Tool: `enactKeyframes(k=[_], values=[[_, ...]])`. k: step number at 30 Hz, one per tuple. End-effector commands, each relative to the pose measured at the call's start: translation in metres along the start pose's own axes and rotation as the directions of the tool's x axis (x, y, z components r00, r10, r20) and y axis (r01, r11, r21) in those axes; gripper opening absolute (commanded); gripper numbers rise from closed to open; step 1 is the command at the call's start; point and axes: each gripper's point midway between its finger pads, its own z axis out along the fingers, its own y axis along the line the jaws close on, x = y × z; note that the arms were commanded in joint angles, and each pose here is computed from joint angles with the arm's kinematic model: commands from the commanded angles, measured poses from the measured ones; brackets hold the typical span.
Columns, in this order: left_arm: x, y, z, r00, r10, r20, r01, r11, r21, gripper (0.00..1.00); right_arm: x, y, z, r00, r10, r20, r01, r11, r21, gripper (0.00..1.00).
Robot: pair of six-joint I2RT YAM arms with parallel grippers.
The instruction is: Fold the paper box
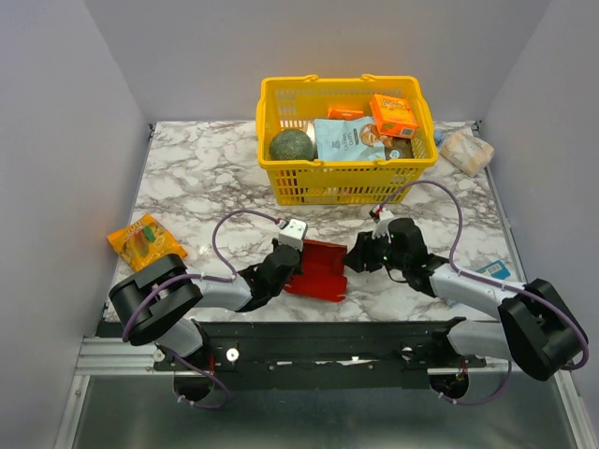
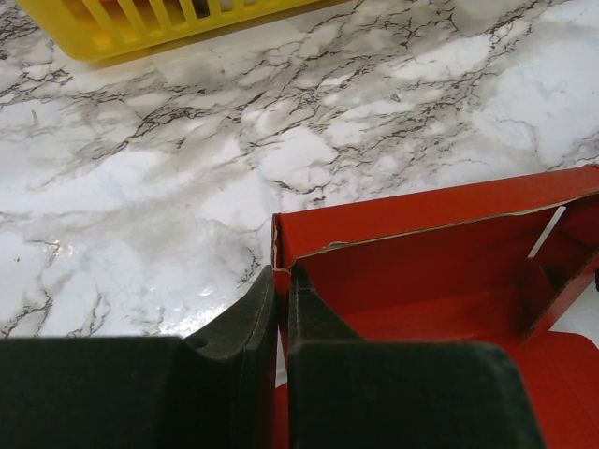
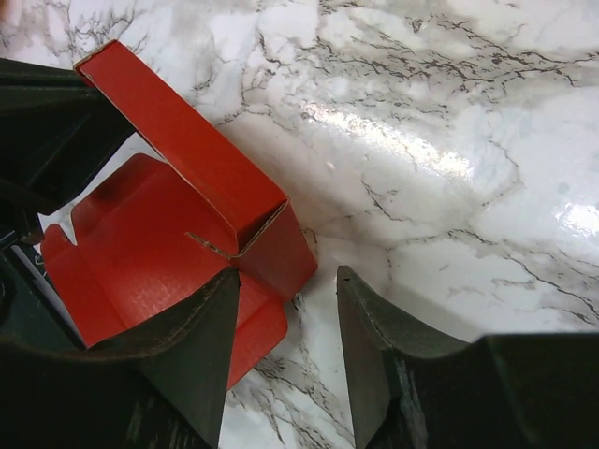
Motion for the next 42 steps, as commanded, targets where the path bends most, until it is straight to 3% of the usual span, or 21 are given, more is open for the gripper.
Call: enactKeyframes(k=[1, 20, 25, 27, 30, 37, 42], values=[[-0.003, -0.009, 0.000, 1.000, -0.017, 0.012, 0.016, 0.999, 0.046, 0.00, -0.007, -0.004, 0.009, 0.999, -0.006, 0.035, 0.005, 1.000, 0.027, 0.52], [-0.003, -0.012, 0.000, 1.000, -0.023, 0.014, 0.022, 0.998, 0.067, 0.00, -0.020, -0.024, 0.037, 0.997, 0.003, 0.078, -0.014, 0.991, 0.136, 0.38], [-0.001, -0.012, 0.000, 1.000, -0.023, 0.011, 0.022, 0.998, 0.061, 0.00, -0.020, -0.028, 0.040, 0.997, 0.006, 0.071, -0.020, 0.981, 0.193, 0.24], [-0.002, -0.011, 0.000, 1.000, -0.021, 0.012, 0.020, 0.998, 0.051, 0.00, -0.014, -0.033, 0.041, 0.999, 0.004, 0.046, -0.015, 0.972, 0.234, 0.12], [-0.002, -0.008, 0.000, 1.000, -0.018, 0.014, 0.017, 0.999, 0.035, 0.00, -0.014, -0.040, 0.040, 0.999, -0.005, 0.043, -0.008, 0.955, 0.298, 0.07], [-0.004, -0.002, -0.002, 1.000, -0.005, 0.020, 0.006, 1.000, -0.013, 0.00, -0.010, -0.048, 0.039, 1.000, -0.027, 0.009, 0.020, 0.899, 0.438, 0.01], [-0.005, 0.004, -0.003, 1.000, 0.001, 0.019, 0.000, 0.999, -0.047, 0.00, -0.013, -0.066, 0.029, 1.000, -0.023, 0.017, 0.009, 0.820, 0.572, 0.01]])
